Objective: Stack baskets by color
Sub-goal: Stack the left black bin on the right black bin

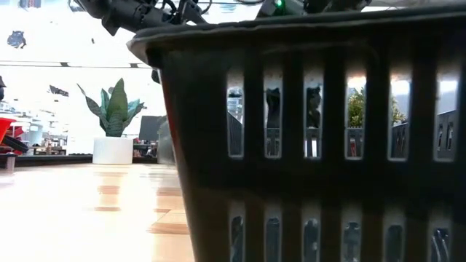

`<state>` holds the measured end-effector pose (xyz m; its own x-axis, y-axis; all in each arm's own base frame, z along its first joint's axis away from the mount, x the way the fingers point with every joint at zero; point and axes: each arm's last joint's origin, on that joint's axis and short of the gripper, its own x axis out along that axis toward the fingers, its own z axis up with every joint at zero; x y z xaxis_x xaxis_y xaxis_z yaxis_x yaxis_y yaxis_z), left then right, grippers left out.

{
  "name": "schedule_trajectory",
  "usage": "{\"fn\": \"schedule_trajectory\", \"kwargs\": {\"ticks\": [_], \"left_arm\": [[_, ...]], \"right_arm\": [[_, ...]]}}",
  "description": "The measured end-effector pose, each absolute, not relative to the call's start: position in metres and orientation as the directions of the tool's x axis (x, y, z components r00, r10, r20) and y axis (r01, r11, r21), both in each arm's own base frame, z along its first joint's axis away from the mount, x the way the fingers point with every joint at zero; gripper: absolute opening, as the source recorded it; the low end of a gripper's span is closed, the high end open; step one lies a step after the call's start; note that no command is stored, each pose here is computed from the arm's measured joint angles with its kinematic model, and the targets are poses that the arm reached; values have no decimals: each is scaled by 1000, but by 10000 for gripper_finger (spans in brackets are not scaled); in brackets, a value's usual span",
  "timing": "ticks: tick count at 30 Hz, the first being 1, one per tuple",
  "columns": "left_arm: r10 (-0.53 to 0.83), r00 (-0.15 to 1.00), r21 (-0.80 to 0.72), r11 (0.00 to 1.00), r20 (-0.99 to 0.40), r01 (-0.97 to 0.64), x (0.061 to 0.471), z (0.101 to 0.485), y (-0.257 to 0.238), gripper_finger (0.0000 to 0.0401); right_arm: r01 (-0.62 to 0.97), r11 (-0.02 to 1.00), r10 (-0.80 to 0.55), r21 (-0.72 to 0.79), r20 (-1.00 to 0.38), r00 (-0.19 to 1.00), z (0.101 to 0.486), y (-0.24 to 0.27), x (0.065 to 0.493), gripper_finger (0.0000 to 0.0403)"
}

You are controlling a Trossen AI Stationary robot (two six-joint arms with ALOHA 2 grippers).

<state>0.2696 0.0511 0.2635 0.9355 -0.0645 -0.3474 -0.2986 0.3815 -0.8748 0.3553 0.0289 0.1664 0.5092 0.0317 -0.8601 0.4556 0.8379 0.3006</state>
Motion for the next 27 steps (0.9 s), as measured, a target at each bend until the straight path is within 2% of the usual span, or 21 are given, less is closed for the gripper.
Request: {"fn": "schedule_trajectory", "kwargs": {"ticks": [5, 7, 9, 11, 13, 17, 19, 27], "left_arm": [[-41, 921, -854, 394, -386, -340, 266, 262, 51, 209], [-43, 915, -848, 395, -400, -352, 265, 261, 51, 209], [-42, 915, -848, 395, -402, -354, 265, 260, 51, 209], [-41, 914, -847, 395, -404, -357, 265, 260, 51, 209], [-31, 913, -843, 397, -407, -362, 265, 260, 51, 209], [-32, 909, -840, 396, -416, -371, 264, 259, 51, 209], [-33, 907, -838, 397, -420, -374, 264, 259, 51, 209], [-40, 907, -838, 402, -419, -369, 265, 259, 50, 209]], "right_arm": [[442, 826, 86, 349, -854, 513, 161, 29, 360, 137], [449, 824, 79, 345, -855, 513, 165, 26, 359, 122], [453, 822, 68, 346, -849, 524, 170, 24, 359, 89], [457, 822, 64, 339, -853, 518, 171, 21, 358, 38], [454, 824, 73, 338, -859, 506, 171, 19, 357, 17], [468, 820, 75, 330, -872, 484, 169, 12, 355, 30], [444, 838, 60, 318, -862, 504, 175, 8, 354, 16], [411, 873, -12, 262, -832, 555, 236, -46, 329, 6]]}}
